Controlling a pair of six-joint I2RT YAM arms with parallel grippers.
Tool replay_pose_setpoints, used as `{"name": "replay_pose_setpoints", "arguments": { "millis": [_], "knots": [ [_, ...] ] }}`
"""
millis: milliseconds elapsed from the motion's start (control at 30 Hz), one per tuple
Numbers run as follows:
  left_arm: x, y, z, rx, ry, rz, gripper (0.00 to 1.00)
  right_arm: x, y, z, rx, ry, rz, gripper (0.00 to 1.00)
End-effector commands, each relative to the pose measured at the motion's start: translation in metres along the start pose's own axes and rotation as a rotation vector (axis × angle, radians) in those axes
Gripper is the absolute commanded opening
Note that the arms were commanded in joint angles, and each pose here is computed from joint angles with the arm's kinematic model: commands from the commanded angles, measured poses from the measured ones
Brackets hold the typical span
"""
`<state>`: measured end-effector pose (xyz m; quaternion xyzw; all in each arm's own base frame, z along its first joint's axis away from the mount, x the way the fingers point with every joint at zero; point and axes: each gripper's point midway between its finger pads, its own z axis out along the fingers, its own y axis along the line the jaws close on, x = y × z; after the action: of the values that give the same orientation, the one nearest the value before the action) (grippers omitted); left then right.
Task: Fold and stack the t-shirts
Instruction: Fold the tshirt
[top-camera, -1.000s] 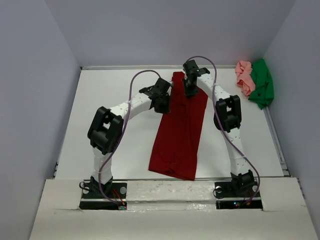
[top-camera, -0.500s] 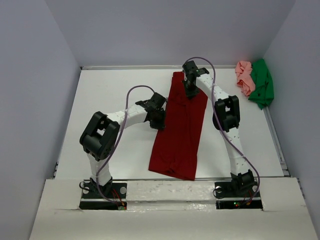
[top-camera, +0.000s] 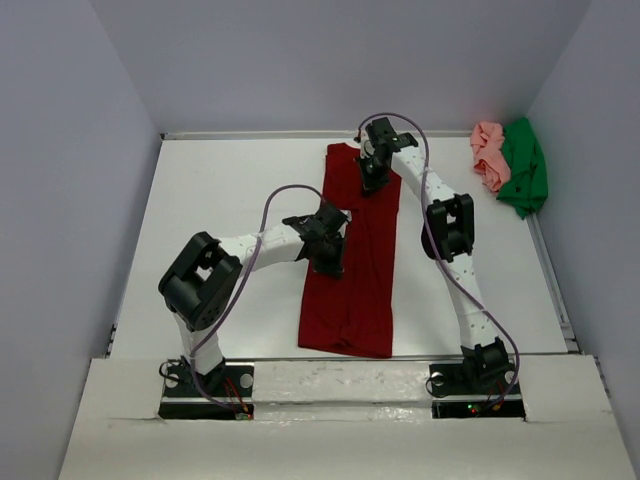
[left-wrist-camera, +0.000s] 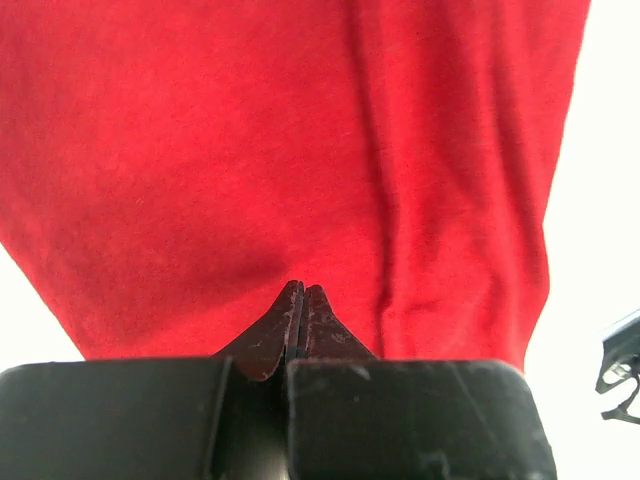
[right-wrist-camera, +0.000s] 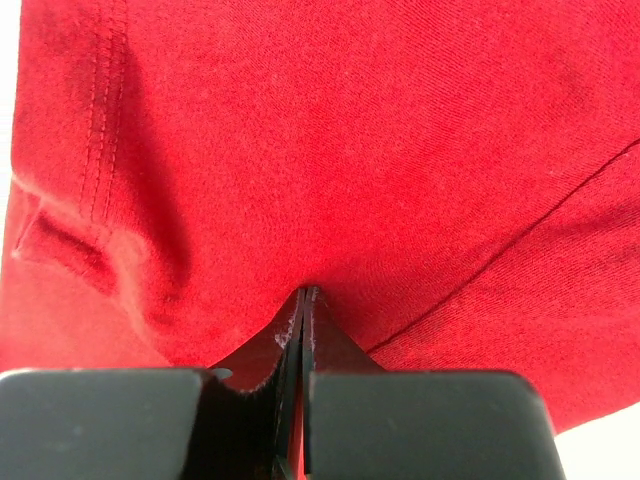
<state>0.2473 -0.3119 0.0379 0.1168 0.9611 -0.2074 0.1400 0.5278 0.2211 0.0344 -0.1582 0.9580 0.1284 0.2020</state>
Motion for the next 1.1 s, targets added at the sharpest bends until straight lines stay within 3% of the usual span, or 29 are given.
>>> {"name": "replay_pose_setpoints", "arguments": {
  "millis": [0,233,433,567,700,767,800,833,900,1067],
  "knots": [
    [-0.011,-0.015,-0.026,0.04,-0.064,0.004,0.0,-0.015,0.04,0.002,-0.156,-0.056,-0.052,0.0],
    [-0.001,-0.01,-0.025,0.035,-0.049,-0.011,0.0,-0.045,0.06,-0.012,-0.26,-0.168,-0.126,0.0],
    [0.0,-0.012,-0.034,0.027,-0.064,-0.013,0.0,-0.062,0.056,-0.02,-0.224,-0.232,-0.154,0.0],
    [-0.011,-0.012,-0.044,0.013,-0.117,0.004,0.0,-0.082,0.049,-0.056,-0.049,-0.34,-0.186,0.0],
    [-0.035,-0.006,-0.047,-0.066,-0.174,0.053,0.0,-0.103,0.045,-0.131,0.092,-0.444,-0.162,0.0],
    [-0.06,-0.018,-0.054,-0.062,-0.225,0.114,0.0,-0.097,0.035,-0.164,0.192,-0.452,-0.112,0.0],
    [-0.069,-0.022,-0.056,-0.059,-0.245,0.133,0.0,-0.089,0.028,-0.159,0.226,-0.425,-0.064,0.0],
    [-0.087,-0.031,-0.057,-0.051,-0.27,0.153,0.0,-0.088,0.021,-0.187,0.285,-0.456,-0.03,0.0],
    [-0.098,-0.04,-0.053,-0.025,-0.256,0.189,0.0,-0.061,0.015,-0.194,0.318,-0.395,0.023,0.0],
    [-0.105,-0.07,-0.032,0.134,-0.188,0.24,0.0,-0.015,0.01,-0.26,0.365,-0.422,0.111,0.0]
  ]
}}
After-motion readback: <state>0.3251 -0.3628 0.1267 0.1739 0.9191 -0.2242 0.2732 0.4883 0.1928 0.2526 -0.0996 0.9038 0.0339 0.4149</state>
